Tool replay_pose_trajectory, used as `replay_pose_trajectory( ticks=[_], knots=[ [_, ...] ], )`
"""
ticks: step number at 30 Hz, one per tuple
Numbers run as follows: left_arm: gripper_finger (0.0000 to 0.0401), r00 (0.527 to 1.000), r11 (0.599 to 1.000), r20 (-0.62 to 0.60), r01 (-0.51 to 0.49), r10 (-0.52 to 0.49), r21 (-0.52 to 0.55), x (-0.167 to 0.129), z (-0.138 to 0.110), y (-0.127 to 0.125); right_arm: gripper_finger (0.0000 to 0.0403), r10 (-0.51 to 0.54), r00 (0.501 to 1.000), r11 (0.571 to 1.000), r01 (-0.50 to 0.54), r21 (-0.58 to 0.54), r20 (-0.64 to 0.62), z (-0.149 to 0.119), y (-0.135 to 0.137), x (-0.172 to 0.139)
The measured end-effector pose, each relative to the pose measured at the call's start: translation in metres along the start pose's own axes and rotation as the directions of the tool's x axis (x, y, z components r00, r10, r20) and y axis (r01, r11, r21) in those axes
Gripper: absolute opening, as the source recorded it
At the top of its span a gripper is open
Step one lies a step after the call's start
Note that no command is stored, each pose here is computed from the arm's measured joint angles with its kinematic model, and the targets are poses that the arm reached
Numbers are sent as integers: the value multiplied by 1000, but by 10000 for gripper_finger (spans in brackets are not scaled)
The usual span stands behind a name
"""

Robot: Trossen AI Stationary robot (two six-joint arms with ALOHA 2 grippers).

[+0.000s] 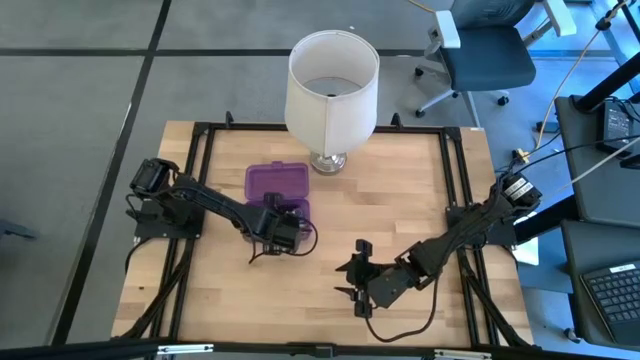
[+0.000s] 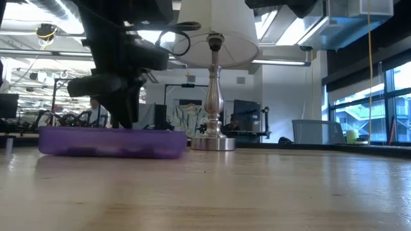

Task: Pick & place school supplies into a supply box
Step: Close the purple supply box

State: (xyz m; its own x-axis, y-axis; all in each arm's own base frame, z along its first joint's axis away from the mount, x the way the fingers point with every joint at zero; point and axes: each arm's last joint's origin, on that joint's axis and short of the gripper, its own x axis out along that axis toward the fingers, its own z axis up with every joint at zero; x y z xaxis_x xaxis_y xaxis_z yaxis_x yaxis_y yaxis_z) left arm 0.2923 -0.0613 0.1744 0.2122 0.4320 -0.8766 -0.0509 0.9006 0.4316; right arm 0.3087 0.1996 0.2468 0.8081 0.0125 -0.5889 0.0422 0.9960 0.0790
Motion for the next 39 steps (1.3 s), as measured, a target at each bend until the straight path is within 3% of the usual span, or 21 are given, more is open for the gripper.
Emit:
replay_pose_trajectory(
  ticks=[5,9,12,18,21,31,39],
  knots=[
    [138,999,999,-33,-25,24,-24,-8,-1,5,215,-2,1000,1000,2,18,-3,0,0,0],
    [131,998,994,-24,62,-65,-90,-16,-1,6,215,-40,999,999,40,11,9,-3,0,5],
    [124,995,984,10,104,-104,-143,-27,-3,4,215,-111,994,994,111,0,22,-8,-1,12],
    [111,991,976,106,103,-84,-191,-50,-11,-1,215,-150,989,989,150,-11,7,-14,-2,24],
    [107,986,967,98,152,-134,-203,-47,-14,-6,215,-153,988,988,153,-16,7,-15,-2,26],
    [92,992,974,3,128,-130,-187,-13,-17,-19,215,-144,990,990,144,-5,9,-15,-1,26],
    [93,968,955,-8,245,-250,-167,-9,-14,-30,215,-130,991,991,130,14,6,-15,-1,27]
  ],
)
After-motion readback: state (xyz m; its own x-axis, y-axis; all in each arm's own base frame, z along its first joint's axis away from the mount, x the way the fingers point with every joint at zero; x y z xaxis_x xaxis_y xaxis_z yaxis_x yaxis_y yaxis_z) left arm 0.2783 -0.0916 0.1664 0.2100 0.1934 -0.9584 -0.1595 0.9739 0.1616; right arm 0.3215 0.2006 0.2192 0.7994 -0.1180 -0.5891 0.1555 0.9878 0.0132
